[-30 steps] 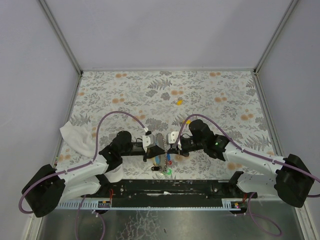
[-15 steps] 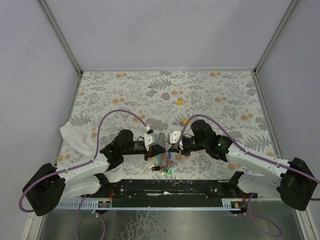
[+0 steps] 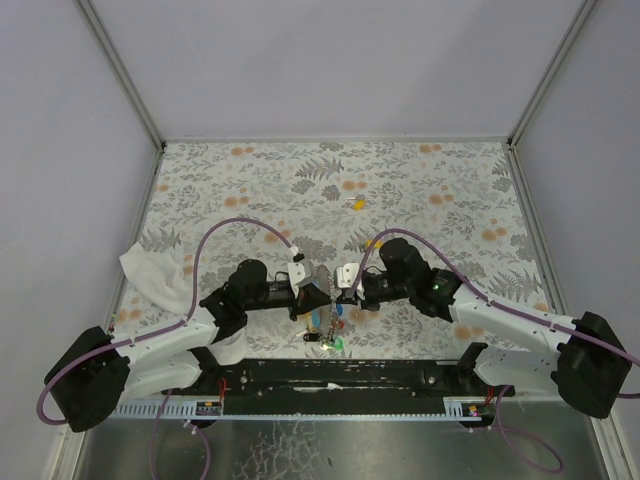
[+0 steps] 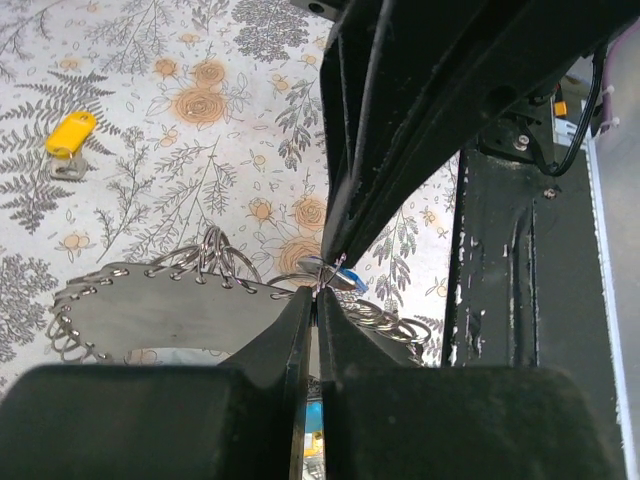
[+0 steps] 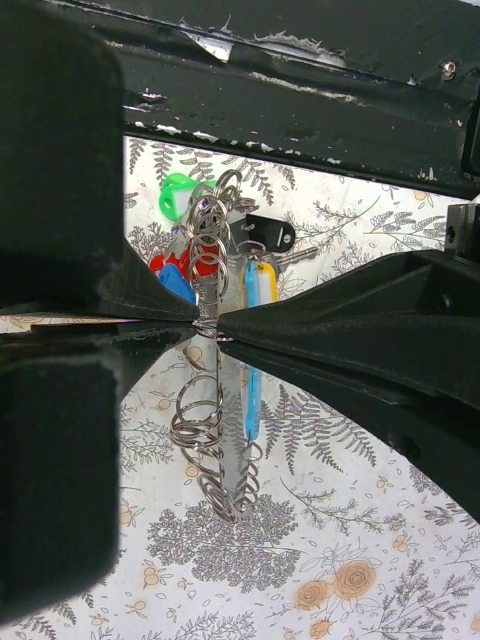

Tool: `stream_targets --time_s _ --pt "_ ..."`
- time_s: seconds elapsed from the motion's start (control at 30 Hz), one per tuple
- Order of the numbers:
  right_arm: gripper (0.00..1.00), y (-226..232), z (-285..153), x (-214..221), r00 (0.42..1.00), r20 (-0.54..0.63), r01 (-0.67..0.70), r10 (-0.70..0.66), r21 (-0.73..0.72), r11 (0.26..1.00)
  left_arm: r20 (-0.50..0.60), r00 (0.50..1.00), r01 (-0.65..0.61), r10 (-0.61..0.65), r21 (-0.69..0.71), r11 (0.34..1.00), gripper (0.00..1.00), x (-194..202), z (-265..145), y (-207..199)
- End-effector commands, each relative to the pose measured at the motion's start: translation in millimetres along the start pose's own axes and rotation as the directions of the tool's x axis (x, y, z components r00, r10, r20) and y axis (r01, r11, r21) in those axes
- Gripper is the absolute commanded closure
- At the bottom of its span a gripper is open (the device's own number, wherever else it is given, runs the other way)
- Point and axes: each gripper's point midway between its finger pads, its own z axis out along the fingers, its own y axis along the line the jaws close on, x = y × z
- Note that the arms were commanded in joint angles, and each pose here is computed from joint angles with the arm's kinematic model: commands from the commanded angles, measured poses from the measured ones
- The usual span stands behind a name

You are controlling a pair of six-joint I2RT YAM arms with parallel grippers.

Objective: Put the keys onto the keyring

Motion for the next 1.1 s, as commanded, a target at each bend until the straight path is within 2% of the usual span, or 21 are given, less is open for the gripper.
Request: stream_targets --time_s 0.0,0.33,0.6,0.73,0.97,1.07 --pt "1.0 -5 1 -19 0.998 0.037 0.041 -0.041 -0.012 0.999 0.104 0.994 0.055 -0.047 -0.082 0.995 1.0 -33 2 16" --pt "1.0 -4 4 -10 1.0 0.007 0.01 -0.01 -0.022 1.0 0.26 0.953 0.205 -0.156 -0.171 0.964 1.0 -58 -10 30" --pt "1.0 -10 5 -22 0.998 0.067 -0.013 0.012 0.022 1.0 0.418 0.88 0.319 -0.224 -0.171 0.932 1.0 -65 -19 36" --pt "1.0 -11 4 -33 0.995 0.099 0.017 -0.019 0.018 1.0 0.494 0.838 0.357 -0.232 -0.174 0.918 1.0 -73 -26 40" --pt "1.0 -20 6 -37 0.997 0.074 0.028 -0.031 0.034 0.999 0.623 0.744 0.415 -0.243 -0.146 0.898 1.0 -102 -40 44" --pt "1.0 -26 5 -43 0.996 0.075 0.05 -0.054 0.054 0.997 0.634 0.732 0.421 -0.249 -0.134 0.897 1.0 -105 -39 44"
